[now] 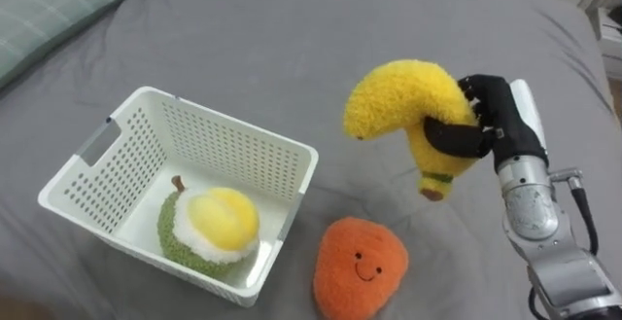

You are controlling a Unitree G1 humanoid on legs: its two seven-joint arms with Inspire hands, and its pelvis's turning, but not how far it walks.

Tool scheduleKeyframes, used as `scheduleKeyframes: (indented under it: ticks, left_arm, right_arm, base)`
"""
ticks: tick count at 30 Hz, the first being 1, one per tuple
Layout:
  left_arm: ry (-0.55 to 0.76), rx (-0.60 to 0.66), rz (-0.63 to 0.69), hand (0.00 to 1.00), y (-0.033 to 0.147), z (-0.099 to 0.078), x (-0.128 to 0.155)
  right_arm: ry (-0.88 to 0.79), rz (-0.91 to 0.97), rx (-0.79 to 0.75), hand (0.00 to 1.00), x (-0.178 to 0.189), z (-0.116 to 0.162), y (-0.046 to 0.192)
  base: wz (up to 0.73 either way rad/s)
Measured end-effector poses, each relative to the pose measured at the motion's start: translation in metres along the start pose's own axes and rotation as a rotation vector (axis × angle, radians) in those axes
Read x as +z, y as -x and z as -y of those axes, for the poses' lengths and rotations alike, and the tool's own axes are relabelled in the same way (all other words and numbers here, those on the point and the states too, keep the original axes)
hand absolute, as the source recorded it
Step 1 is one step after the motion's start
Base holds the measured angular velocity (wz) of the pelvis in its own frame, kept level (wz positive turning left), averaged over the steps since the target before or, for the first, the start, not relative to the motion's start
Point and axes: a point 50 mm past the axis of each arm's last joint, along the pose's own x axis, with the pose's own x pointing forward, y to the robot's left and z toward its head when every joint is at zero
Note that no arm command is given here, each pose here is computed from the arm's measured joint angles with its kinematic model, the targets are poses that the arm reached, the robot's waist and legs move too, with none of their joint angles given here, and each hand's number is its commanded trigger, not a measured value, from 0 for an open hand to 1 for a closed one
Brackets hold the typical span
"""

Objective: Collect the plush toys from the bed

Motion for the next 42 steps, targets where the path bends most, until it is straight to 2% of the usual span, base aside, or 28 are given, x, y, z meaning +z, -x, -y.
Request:
scheduleKeyframes:
  ticks: [12, 18, 26, 28, 34, 42]
  left_arm:
    - [-0.035, -0.009, 0.004, 0.00, 0.001, 0.002, -0.001]
    - [0.000, -0.022, 0.014, 0.00, 0.001, 0.011, 0.008]
    - [0.011, -0.039, 0.025, 0.00, 0.000, 0.012, 0.013]
    - [0.008, -0.039, 0.025, 0.00, 0.000, 0.012, 0.013]
    - [-0.016, -0.043, 0.051, 0.00, -0.002, 0.012, 0.020]
    - [-0.065, -0.050, 0.053, 0.00, -0.001, 0.016, 0.021]
  right_arm:
    - [0.014, 0.165, 0.047, 1.00, 0.037, 0.000, 0.004]
    - [-0.003, 0.180, 0.100, 1.00, 0.043, -0.009, 0.006]
    - [0.034, 0.209, 0.147, 1.00, 0.050, -0.014, 0.007]
    - [0.033, 0.218, 0.162, 1.00, 0.053, -0.022, 0.008]
    - [0.007, 0.280, 0.351, 1.00, 0.073, -0.061, 0.015]
    - [-0.059, 0.262, 0.459, 1.00, 0.079, -0.082, 0.017]
  base:
    - [0.00]
    - [-0.03]
    - [0.01]
    - [0.02]
    - [0.07]
    - [0.06]
